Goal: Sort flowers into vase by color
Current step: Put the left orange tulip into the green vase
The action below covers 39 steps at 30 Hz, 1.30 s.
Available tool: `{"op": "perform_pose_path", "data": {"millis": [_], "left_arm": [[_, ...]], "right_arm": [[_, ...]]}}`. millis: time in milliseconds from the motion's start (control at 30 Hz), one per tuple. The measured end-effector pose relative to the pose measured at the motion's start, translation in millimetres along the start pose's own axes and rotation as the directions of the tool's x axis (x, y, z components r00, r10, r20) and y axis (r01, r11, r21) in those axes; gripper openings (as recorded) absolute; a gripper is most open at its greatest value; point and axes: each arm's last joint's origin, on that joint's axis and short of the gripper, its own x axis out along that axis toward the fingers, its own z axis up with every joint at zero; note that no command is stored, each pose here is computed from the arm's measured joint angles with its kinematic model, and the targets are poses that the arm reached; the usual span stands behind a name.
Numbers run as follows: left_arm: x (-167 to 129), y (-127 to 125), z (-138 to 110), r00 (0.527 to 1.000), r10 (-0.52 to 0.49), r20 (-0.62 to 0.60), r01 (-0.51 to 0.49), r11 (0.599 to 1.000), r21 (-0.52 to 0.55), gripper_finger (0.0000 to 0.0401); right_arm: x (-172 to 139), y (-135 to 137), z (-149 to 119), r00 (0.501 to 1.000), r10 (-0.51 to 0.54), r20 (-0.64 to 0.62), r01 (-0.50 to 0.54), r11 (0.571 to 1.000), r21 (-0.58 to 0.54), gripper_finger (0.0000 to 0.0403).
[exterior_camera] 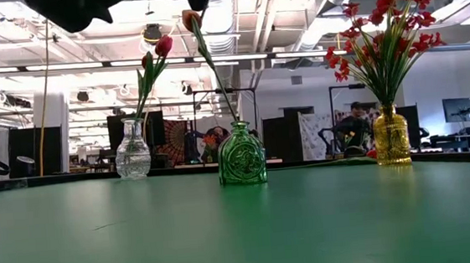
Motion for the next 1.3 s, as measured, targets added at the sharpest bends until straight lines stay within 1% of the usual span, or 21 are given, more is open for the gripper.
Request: {"op": "perform_pose_path", "data": {"millis": [100,167,267,400,567,733,933,1167,1300], "left_arm": [[2.7,-1.2,1.2,1.0,0.005,-0.006,-0.005,1.0,-0.01,0.0],[5.3,-1.8,4.2,1.0,0.004,0.006,-0.004,1.0,0.014,0.0],[10.0,-2.3,8.7,1.0,0.009,0.014,-0.009,0.999,0.036,0.0],[18.1,-2.6,11.8,1.0,0.017,-0.023,-0.016,0.997,0.073,0.0],[25.5,-2.6,15.3,0.998,0.043,-0.054,-0.036,0.991,0.128,0.0],[28.9,0.7,20.5,0.997,0.063,-0.041,-0.057,0.988,0.142,0.0],[28.8,5.7,20.7,0.995,0.092,-0.041,-0.087,0.989,0.118,0.0],[28.8,5.6,20.6,0.995,0.096,-0.042,-0.09,0.989,0.118,0.0],[28.8,5.6,20.6,0.994,0.096,-0.042,-0.091,0.989,0.117,0.0]], "right_arm": [[1.1,-6.2,4.9,0.999,-0.017,0.043,0.016,1.0,0.01,0.0244],[1.4,-9.1,7.8,0.998,-0.022,0.067,0.021,1.0,0.016,0.0244],[1.9,-12.7,8.5,0.997,-0.03,0.069,0.029,0.999,0.017,0.0244],[1.9,-12.8,10.8,0.995,-0.027,0.093,0.025,0.999,0.021,0.0236],[2.1,-15.0,11.8,0.994,-0.031,0.101,0.029,0.999,0.023,0.0218],[2.0,-14.5,12.4,0.994,-0.021,0.107,0.018,1.0,0.023,0.0195],[2.1,-15.9,13.7,0.993,-0.025,0.118,0.022,0.999,0.025,0.0155],[1.6,-15.8,17.1,0.987,-0.034,0.155,0.038,0.999,-0.018,0.0109],[1.7,-17.8,17.9,0.986,-0.042,0.161,0.046,0.999,-0.019,0.0084]]}}
